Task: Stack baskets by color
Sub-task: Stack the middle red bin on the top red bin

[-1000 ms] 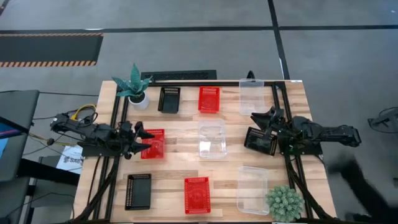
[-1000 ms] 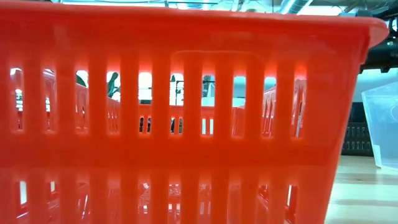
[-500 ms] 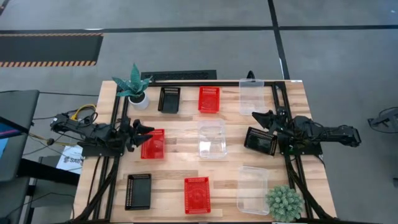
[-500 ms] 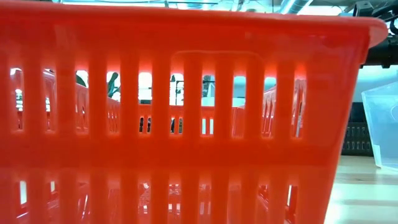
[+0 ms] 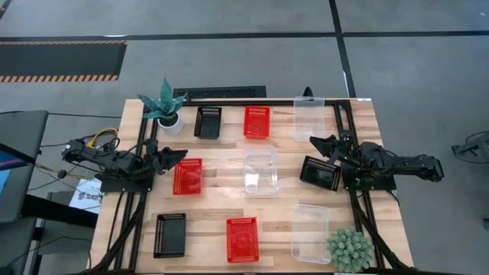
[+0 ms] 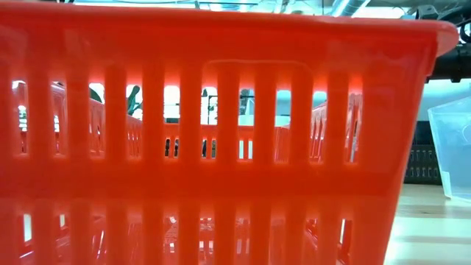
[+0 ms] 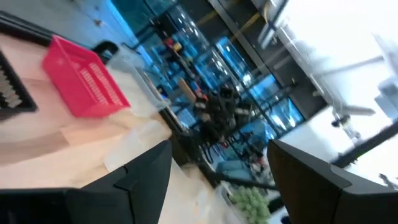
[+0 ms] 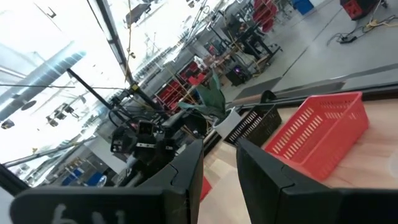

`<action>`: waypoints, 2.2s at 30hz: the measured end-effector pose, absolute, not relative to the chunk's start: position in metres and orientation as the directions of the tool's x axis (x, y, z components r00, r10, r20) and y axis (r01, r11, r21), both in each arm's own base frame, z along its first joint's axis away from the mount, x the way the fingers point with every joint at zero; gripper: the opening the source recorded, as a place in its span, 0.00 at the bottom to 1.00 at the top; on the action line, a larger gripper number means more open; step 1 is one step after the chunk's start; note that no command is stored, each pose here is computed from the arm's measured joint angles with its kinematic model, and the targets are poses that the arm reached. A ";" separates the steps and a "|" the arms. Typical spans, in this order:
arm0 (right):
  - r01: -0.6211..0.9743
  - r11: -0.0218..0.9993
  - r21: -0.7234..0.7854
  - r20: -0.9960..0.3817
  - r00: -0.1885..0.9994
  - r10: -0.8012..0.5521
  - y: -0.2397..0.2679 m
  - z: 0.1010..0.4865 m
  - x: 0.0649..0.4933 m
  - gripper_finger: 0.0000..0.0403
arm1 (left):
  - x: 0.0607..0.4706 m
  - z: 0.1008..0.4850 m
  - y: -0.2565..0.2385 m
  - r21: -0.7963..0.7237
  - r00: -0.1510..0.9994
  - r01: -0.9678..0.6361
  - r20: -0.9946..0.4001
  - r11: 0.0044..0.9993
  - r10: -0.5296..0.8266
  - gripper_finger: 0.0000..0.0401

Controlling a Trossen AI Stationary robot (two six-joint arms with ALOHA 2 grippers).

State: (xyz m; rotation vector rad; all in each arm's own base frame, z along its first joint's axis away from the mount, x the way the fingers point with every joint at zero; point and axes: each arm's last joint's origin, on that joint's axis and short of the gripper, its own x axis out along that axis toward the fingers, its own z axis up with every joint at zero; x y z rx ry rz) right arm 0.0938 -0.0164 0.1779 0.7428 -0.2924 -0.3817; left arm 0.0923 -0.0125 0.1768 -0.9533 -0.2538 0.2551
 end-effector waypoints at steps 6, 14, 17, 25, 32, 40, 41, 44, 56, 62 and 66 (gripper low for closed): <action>0.256 0.673 0.694 0.093 0.895 -0.436 -0.016 0.175 0.094 0.30 | 0.091 0.187 -0.012 -0.942 0.932 0.045 0.160 0.331 0.326 0.63; 0.286 0.677 0.678 0.085 0.884 -0.459 -0.017 0.174 0.094 0.30 | 0.094 0.247 -0.012 -0.924 0.916 0.030 0.178 0.382 0.358 0.63; 0.286 0.677 0.678 0.085 0.884 -0.459 -0.017 0.174 0.094 0.30 | 0.102 0.268 -0.015 -0.909 0.952 -0.083 0.049 0.408 0.303 0.63; 0.289 0.677 0.677 0.084 0.884 -0.461 -0.017 0.174 0.094 0.30 | 0.128 0.296 -0.027 -0.630 0.798 -0.590 -0.549 0.504 0.248 0.63; 0.290 0.673 0.680 0.081 0.883 -0.462 -0.017 0.174 0.094 0.30 | 0.140 0.288 -0.027 -0.365 0.409 -0.912 -0.851 0.190 0.328 0.63; 0.291 0.670 0.683 0.080 0.882 -0.465 -0.017 0.174 0.094 0.30 | 0.156 0.244 -0.030 -0.106 0.123 -0.990 -0.970 0.092 0.210 0.63; 0.291 0.670 0.683 0.080 0.882 -0.465 -0.017 0.174 0.094 0.30 | 0.157 0.240 -0.030 -0.083 0.101 -0.992 -0.973 0.094 0.208 0.63; 0.292 0.670 0.683 0.080 0.882 -0.465 -0.017 0.174 0.094 0.30 | 0.157 0.226 -0.028 -0.044 0.060 -0.996 -0.979 0.084 0.196 0.63; 0.291 0.671 0.682 0.078 0.884 -0.462 -0.017 0.173 0.094 0.30 | 0.151 0.171 -0.024 -0.079 0.073 -0.996 -0.987 -0.035 0.141 0.61; 0.292 0.672 0.681 0.076 0.884 -0.461 -0.017 0.173 0.094 0.30 | 0.150 0.171 -0.023 -0.078 0.072 -0.996 -0.987 -0.036 0.145 0.40; 0.291 0.674 0.679 0.076 0.885 -0.459 -0.017 0.173 0.094 0.30 | 0.151 0.168 -0.023 -0.058 0.051 -0.998 -0.983 -0.039 0.176 0.20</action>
